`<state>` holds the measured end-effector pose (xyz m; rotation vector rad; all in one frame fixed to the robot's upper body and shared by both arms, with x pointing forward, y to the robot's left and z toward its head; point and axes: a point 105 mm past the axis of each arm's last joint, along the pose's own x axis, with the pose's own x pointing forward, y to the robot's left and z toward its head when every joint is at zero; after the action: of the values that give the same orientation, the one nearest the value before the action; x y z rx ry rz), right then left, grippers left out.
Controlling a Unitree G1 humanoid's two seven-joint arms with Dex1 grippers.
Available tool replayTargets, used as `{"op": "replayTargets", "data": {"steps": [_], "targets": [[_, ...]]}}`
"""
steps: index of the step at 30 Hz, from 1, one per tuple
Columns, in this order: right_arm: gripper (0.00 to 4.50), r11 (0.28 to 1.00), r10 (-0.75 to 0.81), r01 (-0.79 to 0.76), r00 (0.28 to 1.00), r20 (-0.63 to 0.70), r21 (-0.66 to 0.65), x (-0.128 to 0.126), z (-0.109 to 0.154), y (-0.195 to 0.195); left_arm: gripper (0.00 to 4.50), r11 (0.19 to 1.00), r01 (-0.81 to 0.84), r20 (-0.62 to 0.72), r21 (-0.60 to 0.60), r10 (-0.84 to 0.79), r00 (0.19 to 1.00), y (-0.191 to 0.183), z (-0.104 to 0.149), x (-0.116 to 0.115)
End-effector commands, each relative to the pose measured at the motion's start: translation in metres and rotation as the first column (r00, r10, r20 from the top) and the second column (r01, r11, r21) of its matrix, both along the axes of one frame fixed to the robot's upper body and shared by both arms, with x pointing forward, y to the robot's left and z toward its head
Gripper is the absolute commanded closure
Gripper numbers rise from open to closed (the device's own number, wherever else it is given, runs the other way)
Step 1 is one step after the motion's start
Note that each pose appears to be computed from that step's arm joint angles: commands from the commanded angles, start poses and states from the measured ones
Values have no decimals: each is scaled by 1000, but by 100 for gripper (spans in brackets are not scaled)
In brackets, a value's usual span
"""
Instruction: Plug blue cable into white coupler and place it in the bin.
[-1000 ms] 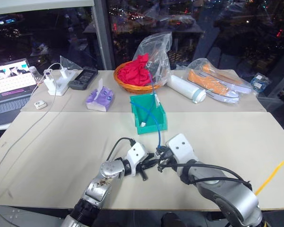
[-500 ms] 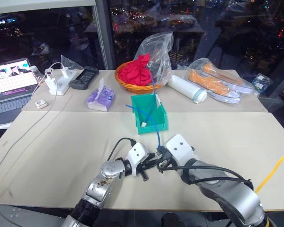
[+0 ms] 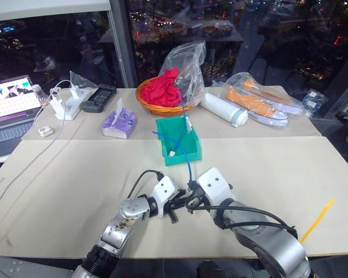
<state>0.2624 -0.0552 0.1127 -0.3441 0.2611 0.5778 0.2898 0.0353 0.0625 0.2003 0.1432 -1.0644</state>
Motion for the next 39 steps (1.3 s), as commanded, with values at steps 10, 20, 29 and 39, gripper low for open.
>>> {"op": "replayTargets", "data": {"steps": [10,20,29,39], "targets": [[450,974,86,-160,918,-388,-161,-35,-101,11,390,997,43,58,-58,-40,998,-5,20,-8],[450,980,-12,-74,907,-422,-187,-41,-113,-17,390,998,33,59,-57,-29,998,-3,21,-7],[450,999,-20,28,969,-247,28,-16,-68,-12,390,998,36,57,-58,-32,998,-5,21,-7],[450,986,-26,46,991,-129,159,-15,-44,-13,390,998,31,56,-62,-27,998,-5,21,-5]]}}
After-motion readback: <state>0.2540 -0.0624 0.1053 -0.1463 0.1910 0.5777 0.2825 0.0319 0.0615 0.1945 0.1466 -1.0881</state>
